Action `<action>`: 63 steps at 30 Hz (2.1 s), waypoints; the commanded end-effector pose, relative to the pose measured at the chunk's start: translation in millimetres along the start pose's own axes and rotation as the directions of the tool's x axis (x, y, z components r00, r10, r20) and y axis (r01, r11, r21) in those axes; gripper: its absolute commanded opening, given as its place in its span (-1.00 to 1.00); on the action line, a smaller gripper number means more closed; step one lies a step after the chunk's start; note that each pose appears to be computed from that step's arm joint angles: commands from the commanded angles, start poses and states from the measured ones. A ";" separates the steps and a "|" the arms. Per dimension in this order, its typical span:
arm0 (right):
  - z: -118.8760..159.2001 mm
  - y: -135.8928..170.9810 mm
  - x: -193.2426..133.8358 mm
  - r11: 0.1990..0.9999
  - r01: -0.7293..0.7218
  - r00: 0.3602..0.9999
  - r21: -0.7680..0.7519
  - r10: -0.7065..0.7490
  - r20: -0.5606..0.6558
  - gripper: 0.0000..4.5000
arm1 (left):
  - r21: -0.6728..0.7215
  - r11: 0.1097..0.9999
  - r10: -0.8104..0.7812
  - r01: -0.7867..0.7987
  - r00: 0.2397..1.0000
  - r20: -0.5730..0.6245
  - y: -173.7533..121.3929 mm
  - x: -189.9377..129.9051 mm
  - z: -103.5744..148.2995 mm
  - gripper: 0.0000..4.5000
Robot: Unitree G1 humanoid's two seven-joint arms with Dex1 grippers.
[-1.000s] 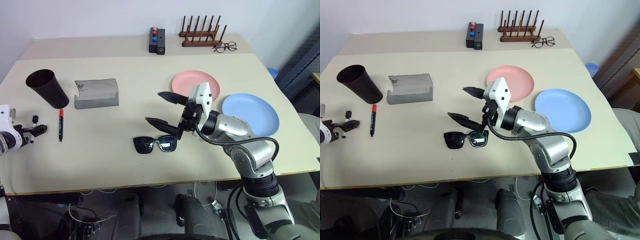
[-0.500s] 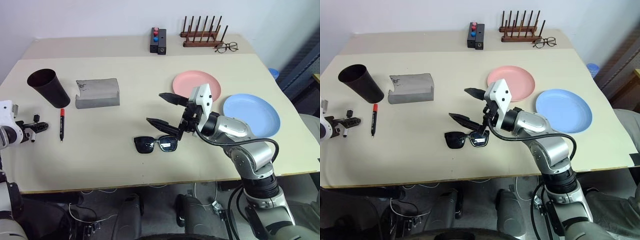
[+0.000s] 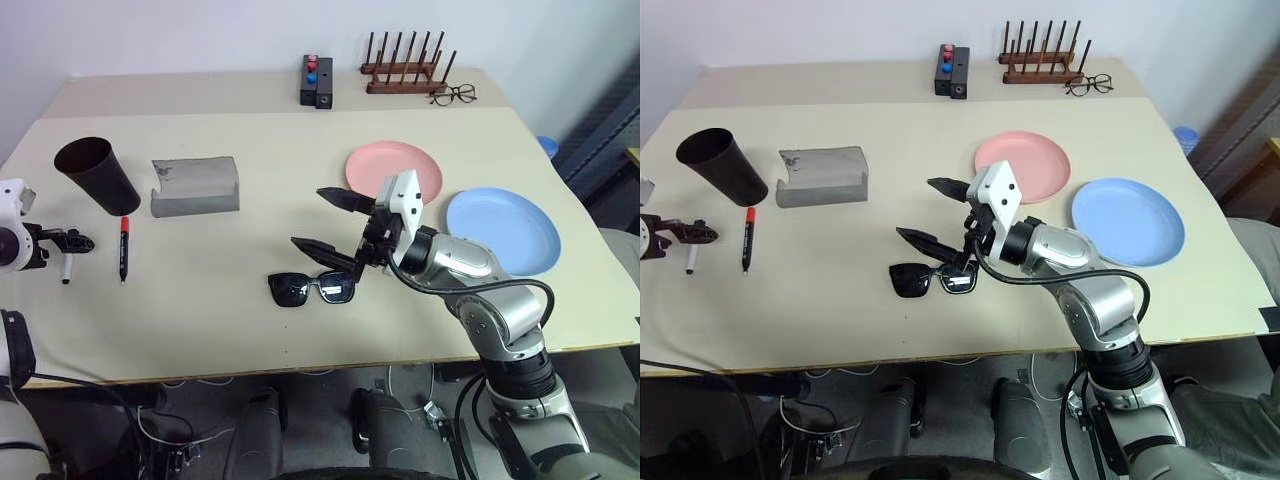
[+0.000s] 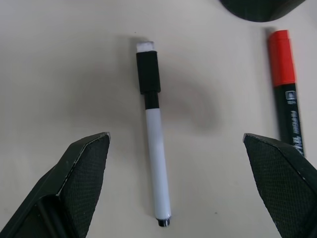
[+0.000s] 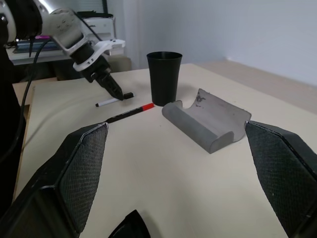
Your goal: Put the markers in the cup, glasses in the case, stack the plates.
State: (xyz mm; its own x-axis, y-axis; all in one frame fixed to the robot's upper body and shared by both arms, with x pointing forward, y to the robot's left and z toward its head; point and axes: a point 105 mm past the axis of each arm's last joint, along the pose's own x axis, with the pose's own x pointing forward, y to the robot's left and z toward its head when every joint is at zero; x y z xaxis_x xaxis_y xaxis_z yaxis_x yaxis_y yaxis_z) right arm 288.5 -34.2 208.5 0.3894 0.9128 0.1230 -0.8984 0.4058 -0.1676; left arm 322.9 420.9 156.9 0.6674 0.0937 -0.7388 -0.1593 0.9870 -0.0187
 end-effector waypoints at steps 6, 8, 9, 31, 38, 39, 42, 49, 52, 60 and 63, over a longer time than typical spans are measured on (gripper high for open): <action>9.8 3.1 -0.6 0.999 0.014 0.999 -0.041 -0.012 0.037 1.00 | 0.027 0.999 0.040 -0.040 0.999 0.014 6.8 1.9 2.4 0.99; 9.2 3.3 -1.4 0.999 0.016 0.999 -0.040 -0.015 0.034 1.00 | 0.027 0.999 0.043 -0.043 0.999 0.013 7.5 4.3 -0.1 0.99; 8.7 3.2 -1.7 0.999 0.019 0.999 -0.042 -0.018 0.031 1.00 | 0.021 0.999 0.045 -0.045 0.999 0.012 7.5 5.5 -1.1 0.99; 5.9 1.5 -2.7 0.998 0.035 0.999 -0.043 -0.034 0.024 1.00 | -0.027 1.000 0.001 -0.003 0.997 -0.079 14.7 -4.4 -21.2 -0.98; 4.4 1.1 -3.4 0.998 0.036 0.999 -0.044 -0.035 0.019 1.00 | -0.035 0.993 -0.115 0.110 0.974 -0.196 -5.0 -31.7 -40.0 -0.98; 4.2 1.1 -3.5 0.998 0.035 0.999 -0.044 -0.035 0.019 1.00 | -0.034 0.992 -0.127 0.122 0.969 -0.214 -9.6 -35.8 -46.0 -0.98; 3.5 1.8 -2.3 0.999 0.029 0.999 -0.041 -0.029 0.020 1.00 | 0.025 0.993 -0.106 0.116 0.960 -0.259 -14.2 -43.4 -66.9 -0.98; 3.7 3.4 1.1 0.999 0.009 1.000 -0.034 -0.009 0.025 1.00 | 0.122 0.989 -0.045 0.078 0.965 -0.259 -10.1 -39.7 -92.4 -0.98; 4.1 3.3 1.8 0.999 0.009 1.000 -0.032 -0.008 0.026 1.00 | 0.097 0.993 -0.037 0.061 0.973 -0.230 -9.9 -38.0 -89.4 -0.46; 4.1 2.8 0.4 0.999 0.018 0.999 -0.028 -0.017 0.027 1.00 | 0.063 0.996 -0.051 0.066 0.977 -0.207 -13.1 -46.7 -72.4 0.98; 4.0 2.6 1.5 0.999 0.020 0.999 -0.027 -0.019 0.029 1.00 | 0.068 0.996 -0.043 0.056 0.982 -0.181 -11.0 -49.5 -59.2 0.98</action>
State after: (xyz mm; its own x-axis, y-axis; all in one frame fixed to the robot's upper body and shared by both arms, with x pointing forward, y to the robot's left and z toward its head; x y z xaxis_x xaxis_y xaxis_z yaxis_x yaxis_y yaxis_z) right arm 289.7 -33.6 200.1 0.4165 0.9025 0.1094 -0.8877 0.4297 -0.1653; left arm 247.2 390.9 138.8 0.5087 -0.0097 -0.8609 -0.0658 0.9966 -0.0501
